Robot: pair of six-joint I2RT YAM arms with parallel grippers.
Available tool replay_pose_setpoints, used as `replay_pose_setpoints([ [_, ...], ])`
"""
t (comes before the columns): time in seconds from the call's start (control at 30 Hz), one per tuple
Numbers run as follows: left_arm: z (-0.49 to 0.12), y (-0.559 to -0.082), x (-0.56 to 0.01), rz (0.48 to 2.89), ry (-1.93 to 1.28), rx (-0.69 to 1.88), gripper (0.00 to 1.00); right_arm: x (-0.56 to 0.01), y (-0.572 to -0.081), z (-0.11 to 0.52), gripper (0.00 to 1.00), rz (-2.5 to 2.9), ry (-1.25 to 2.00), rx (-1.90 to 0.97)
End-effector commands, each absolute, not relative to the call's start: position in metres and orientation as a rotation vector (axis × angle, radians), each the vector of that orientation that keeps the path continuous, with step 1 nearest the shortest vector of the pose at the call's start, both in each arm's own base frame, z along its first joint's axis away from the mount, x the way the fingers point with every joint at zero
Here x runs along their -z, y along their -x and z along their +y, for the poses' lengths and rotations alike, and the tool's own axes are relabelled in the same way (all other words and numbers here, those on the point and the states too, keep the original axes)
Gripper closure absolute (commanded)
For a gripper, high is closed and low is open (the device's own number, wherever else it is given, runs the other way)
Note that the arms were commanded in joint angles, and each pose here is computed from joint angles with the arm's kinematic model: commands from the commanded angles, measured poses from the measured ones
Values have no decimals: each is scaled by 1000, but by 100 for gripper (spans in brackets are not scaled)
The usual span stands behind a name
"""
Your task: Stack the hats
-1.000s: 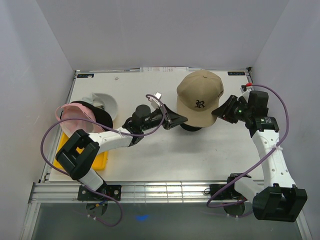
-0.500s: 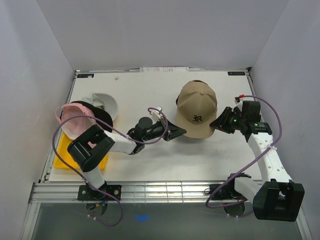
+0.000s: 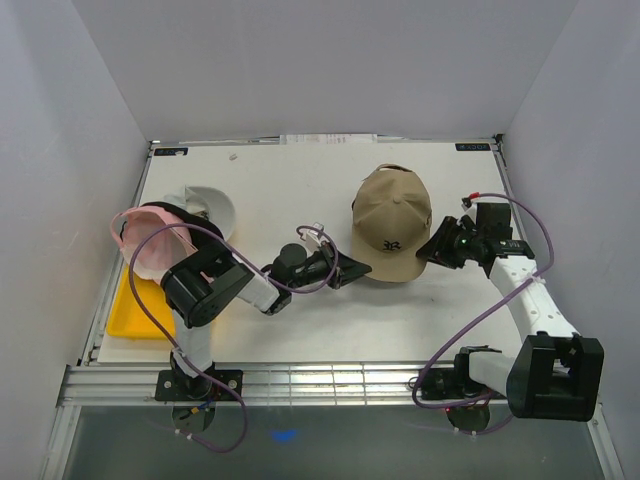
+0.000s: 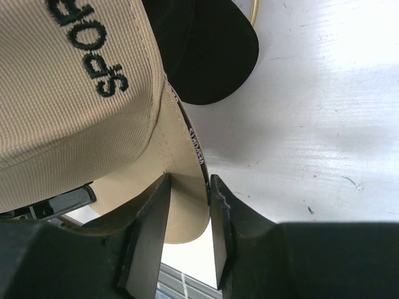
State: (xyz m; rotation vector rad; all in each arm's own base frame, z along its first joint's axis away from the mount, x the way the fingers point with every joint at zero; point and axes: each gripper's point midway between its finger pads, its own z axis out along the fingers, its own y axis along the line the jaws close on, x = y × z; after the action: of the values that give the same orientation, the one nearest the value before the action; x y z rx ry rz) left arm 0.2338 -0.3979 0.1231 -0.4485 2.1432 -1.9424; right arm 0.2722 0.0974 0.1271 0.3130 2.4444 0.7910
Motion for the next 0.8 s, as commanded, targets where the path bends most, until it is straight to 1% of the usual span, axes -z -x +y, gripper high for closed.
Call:
replay_pose_setpoints([
  [0.0,-408,-198,-94,2372,371,1934,100,-147,-292,106,62,2339,-216,-826],
  [0.13,-407,-205,-89,2392,406,1886,100,-145,-295,103,57,2343,-224,-798],
  [0.17,-407,-206,-88,2396,414,1879,97,-145,-296,102,56,2345,-225,-794],
  [0.23,-405,-208,-85,2408,439,1859,96,-143,-296,102,55,2349,-226,-792],
  [0.27,-405,-210,-84,2409,447,1857,94,-144,-297,102,55,2348,-225,-792],
  [0.3,-406,-209,-85,2410,445,1858,86,-142,-297,102,54,2353,-228,-792],
  [0.37,-406,-211,-83,2416,453,1847,81,-142,-298,102,54,2355,-230,-789],
  [0.4,-406,-211,-83,2419,453,1844,73,-141,-298,101,54,2358,-232,-787],
  [0.43,-405,-212,-81,2426,460,1834,70,-141,-298,101,54,2356,-232,-781],
  [0.5,-405,-211,-80,2427,464,1829,66,-139,-300,99,53,2362,-240,-766],
  [0.53,-405,-212,-79,2427,465,1826,62,-138,-300,98,53,2364,-240,-761],
  [0.77,-403,-213,-79,2428,462,1819,52,-132,-302,96,52,2381,-244,-746],
])
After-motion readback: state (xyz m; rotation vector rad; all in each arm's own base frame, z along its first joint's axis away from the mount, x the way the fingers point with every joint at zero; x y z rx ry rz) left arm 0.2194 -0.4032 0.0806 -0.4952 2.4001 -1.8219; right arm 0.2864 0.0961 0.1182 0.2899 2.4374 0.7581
